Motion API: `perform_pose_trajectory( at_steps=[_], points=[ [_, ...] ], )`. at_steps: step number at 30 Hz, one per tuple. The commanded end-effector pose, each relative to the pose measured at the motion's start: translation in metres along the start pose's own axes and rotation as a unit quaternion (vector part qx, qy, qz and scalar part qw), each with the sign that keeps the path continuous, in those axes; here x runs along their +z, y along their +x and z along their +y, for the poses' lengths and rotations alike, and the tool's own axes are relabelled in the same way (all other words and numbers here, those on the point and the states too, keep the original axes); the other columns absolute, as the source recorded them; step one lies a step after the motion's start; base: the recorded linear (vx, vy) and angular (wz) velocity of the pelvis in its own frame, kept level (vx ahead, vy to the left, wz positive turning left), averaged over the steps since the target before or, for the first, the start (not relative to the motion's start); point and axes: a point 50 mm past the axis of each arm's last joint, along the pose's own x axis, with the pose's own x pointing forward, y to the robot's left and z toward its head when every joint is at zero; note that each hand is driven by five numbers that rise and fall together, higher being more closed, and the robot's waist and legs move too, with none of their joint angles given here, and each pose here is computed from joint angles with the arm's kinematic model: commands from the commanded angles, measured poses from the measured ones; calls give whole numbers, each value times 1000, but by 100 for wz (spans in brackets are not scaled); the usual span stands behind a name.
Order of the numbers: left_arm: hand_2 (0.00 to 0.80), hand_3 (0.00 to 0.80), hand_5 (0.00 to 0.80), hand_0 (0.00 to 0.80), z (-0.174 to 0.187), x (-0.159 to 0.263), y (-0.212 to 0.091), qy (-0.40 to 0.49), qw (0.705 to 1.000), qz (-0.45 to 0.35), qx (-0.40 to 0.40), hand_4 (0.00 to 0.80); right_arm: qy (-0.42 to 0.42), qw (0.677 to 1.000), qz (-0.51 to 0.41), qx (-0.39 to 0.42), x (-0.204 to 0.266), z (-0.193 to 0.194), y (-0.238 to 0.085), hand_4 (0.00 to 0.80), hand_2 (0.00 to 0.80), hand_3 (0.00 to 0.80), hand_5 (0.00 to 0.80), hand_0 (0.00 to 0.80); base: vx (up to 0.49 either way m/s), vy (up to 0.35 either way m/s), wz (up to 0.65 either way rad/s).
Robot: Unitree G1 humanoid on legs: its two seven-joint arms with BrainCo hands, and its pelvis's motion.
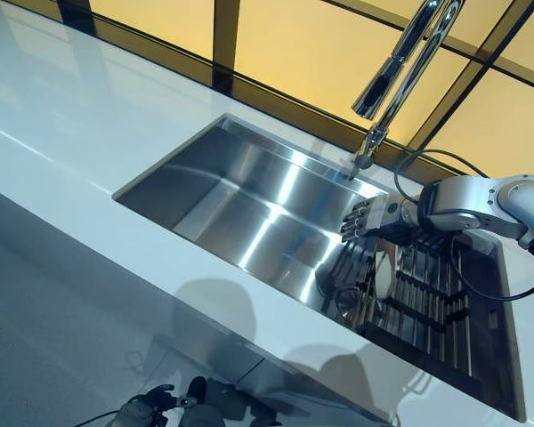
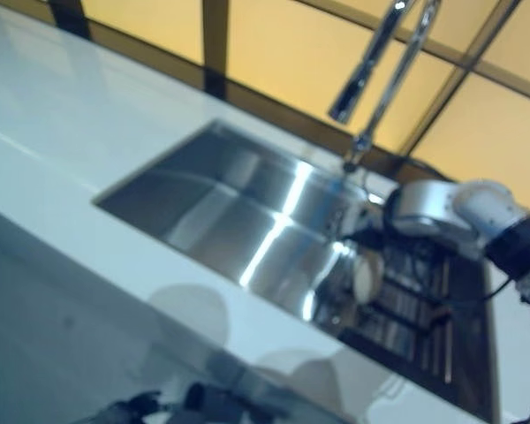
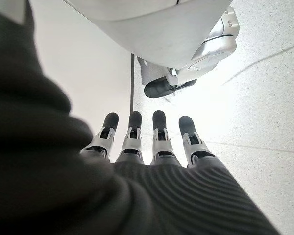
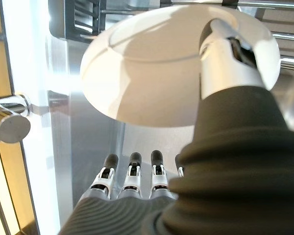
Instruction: Take plates into dishwasher
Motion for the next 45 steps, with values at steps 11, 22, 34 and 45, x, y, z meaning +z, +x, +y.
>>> perform_pose_trajectory(
  at_steps=[11,22,34,45],
  points=[
    [0,0,0,0,22,2,-2,3,1000,0,26,0,23,998,47,22,-14,17,-13,0,0,0,0,0,0,0,0],
    [0,0,0,0,23,2,-2,3,1000,0,28,0,33,998,55,23,-16,24,-14,0,0,0,0,0,0,0,0],
    [0,0,0,0,24,3,-2,3,1000,-3,29,0,36,997,59,31,-16,29,-13,0,0,0,0,0,0,0,0],
    [0,0,0,0,24,5,-2,4,1000,-7,29,0,42,997,59,33,-15,34,-12,0,0,0,0,0,0,0,0]
  ],
)
